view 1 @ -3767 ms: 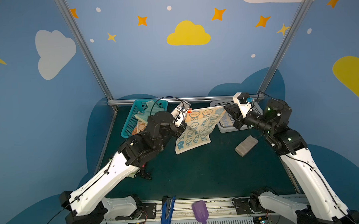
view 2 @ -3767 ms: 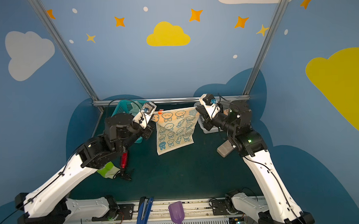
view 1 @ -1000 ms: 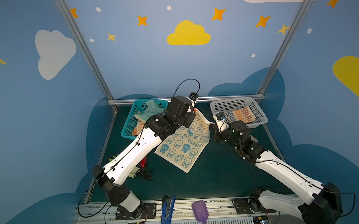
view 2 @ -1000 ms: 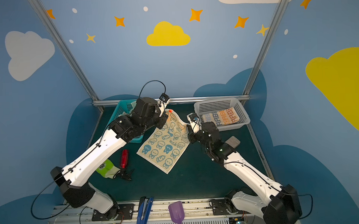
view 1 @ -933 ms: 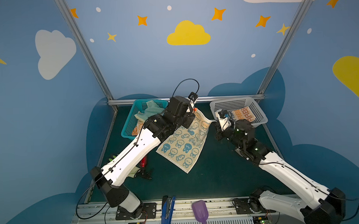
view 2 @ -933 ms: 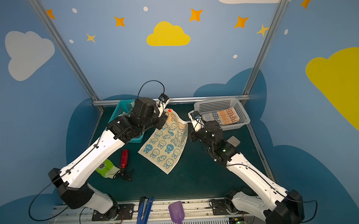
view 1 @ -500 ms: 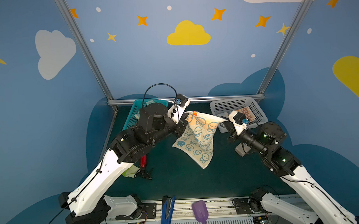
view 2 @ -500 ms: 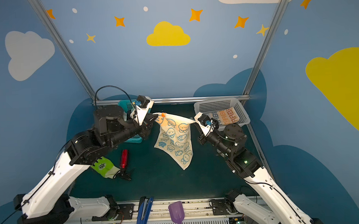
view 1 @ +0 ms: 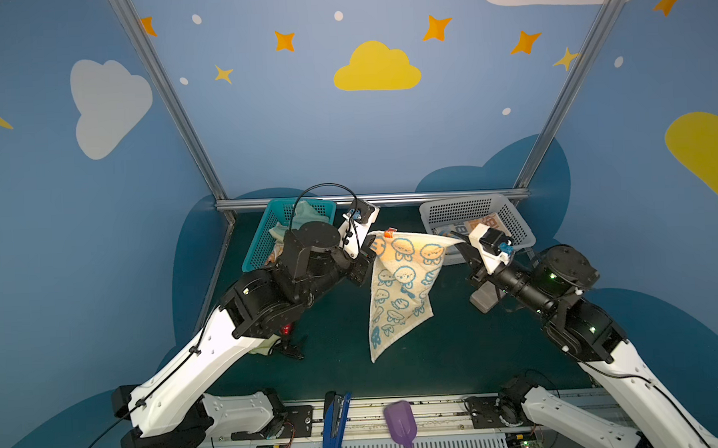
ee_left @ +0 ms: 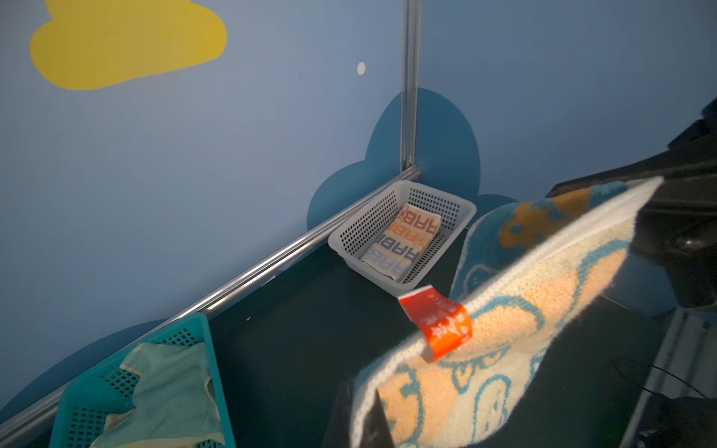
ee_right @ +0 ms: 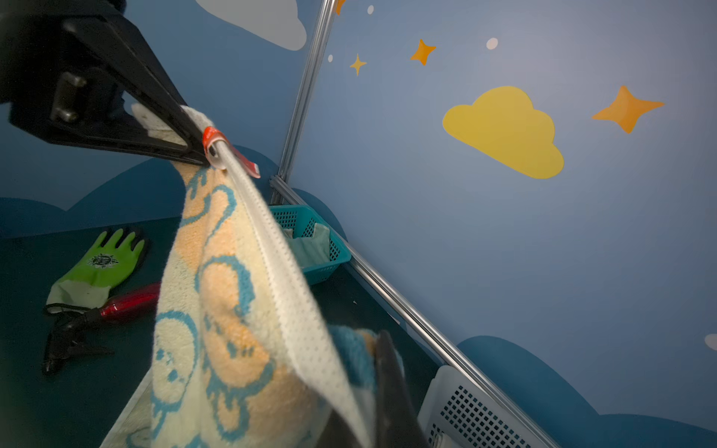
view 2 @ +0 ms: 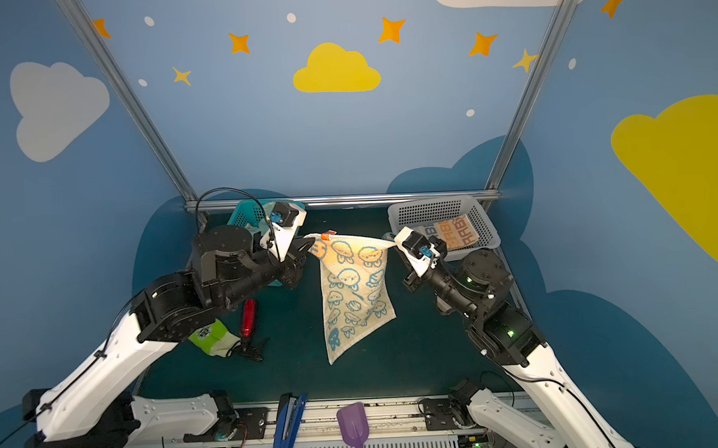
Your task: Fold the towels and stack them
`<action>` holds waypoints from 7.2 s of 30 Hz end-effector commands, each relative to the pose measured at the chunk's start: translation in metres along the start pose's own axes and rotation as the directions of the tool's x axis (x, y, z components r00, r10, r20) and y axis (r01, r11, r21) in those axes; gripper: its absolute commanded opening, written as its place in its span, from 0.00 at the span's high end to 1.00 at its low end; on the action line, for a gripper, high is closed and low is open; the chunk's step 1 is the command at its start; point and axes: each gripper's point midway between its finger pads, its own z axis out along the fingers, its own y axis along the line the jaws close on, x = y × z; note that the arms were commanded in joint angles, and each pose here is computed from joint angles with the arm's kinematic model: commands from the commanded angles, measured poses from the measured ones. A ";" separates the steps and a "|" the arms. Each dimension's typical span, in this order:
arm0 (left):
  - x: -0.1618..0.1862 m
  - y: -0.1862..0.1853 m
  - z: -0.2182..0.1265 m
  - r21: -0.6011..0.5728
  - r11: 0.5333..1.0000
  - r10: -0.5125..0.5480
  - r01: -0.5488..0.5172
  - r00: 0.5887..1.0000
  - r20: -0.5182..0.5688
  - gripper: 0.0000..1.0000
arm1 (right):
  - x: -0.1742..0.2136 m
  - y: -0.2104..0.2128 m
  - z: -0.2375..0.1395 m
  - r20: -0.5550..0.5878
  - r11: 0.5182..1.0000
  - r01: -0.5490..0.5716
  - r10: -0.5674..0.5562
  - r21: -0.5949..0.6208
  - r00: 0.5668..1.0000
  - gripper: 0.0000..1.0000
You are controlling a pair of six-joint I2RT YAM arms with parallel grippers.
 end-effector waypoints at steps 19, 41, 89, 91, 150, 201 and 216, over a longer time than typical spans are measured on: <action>0.127 0.178 0.163 -0.472 0.879 -0.211 0.063 0.940 -0.268 0.96 | 0.136 -0.077 0.154 -0.305 0.982 0.079 -0.023 0.172 0.952 1.00; 0.217 0.199 0.243 -0.475 0.879 -0.222 -0.028 0.860 -0.460 0.96 | 0.272 -0.051 0.185 -0.516 1.000 -0.022 0.024 0.011 0.856 1.00; 0.354 0.065 0.137 -0.403 0.906 -0.375 0.133 0.695 -0.613 0.96 | 0.335 0.138 0.036 -0.920 0.790 -0.608 0.292 0.077 0.263 1.00; 0.361 0.062 0.136 -0.403 0.904 -0.381 0.140 0.691 -0.615 0.96 | 0.339 0.143 0.035 -0.932 0.780 -0.619 0.287 0.095 0.219 1.00; 0.318 0.129 0.247 -0.377 0.906 -0.406 0.194 0.655 -0.637 0.04 | 0.370 0.035 0.145 -0.939 0.913 -0.390 0.234 0.123 0.252 0.56; 0.411 0.118 0.269 -0.243 0.943 -0.318 0.226 0.405 -0.857 0.93 | 0.449 0.046 0.156 -0.990 0.889 -0.447 -0.044 -0.100 0.135 1.00; 0.323 0.146 0.267 -0.278 0.942 -0.331 0.186 0.643 -0.690 0.96 | 0.390 0.002 0.185 -0.940 0.940 -0.331 0.040 -0.079 0.340 1.00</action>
